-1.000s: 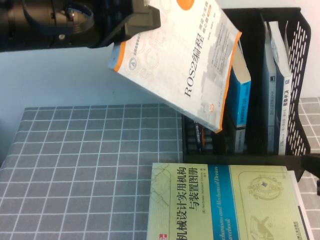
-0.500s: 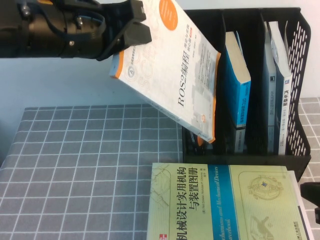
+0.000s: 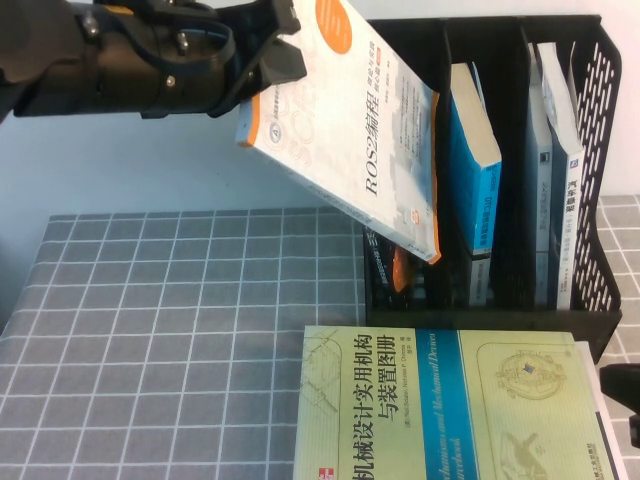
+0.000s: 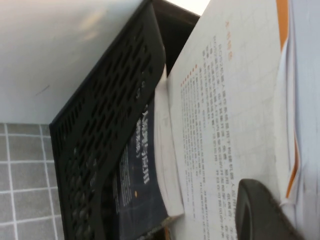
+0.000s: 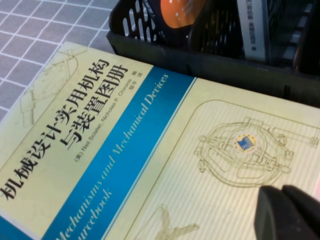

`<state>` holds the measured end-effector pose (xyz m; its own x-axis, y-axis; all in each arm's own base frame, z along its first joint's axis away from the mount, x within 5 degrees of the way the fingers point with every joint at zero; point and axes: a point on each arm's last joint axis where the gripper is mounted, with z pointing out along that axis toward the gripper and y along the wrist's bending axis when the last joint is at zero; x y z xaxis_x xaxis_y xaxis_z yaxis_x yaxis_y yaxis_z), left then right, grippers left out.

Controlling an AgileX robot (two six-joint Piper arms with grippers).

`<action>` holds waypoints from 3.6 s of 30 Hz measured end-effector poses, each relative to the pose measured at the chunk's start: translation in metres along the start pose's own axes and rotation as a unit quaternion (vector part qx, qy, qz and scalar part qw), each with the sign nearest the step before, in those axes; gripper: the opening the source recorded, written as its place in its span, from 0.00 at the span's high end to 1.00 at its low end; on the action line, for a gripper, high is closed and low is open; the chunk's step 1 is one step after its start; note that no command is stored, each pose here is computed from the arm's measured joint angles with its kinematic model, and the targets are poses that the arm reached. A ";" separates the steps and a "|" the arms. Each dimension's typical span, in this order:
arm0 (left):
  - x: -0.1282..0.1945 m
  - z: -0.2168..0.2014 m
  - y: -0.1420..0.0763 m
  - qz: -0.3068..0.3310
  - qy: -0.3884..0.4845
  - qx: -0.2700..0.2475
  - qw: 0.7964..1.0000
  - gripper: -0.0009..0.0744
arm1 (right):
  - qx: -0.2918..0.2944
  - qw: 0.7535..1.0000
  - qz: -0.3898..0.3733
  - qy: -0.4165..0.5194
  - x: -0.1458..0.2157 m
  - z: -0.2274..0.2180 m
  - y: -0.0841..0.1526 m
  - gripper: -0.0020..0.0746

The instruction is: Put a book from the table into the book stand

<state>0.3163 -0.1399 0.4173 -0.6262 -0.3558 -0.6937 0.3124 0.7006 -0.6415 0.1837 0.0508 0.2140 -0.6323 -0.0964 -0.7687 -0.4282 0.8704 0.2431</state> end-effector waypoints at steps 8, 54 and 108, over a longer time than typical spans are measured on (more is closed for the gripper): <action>0.006 0.017 -0.005 0.027 -0.016 -0.004 1.000 0.86 | -0.006 1.000 -0.002 0.001 0.000 0.000 0.001 0.98; 0.019 0.071 -0.015 0.173 -0.007 -0.008 0.985 0.73 | -0.180 0.983 0.009 -0.045 -0.023 0.021 0.029 0.98; 0.156 -0.146 0.065 0.222 -0.011 -0.137 0.965 0.99 | 0.104 0.961 -0.218 -0.138 0.031 -0.128 0.047 0.98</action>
<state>0.1346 -0.0591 0.3153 -0.4578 0.0056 -0.8891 0.3432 0.9236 -0.1709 0.0613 0.0268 0.2767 -0.2150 -0.3668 -0.9051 -0.4564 0.8571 -0.2389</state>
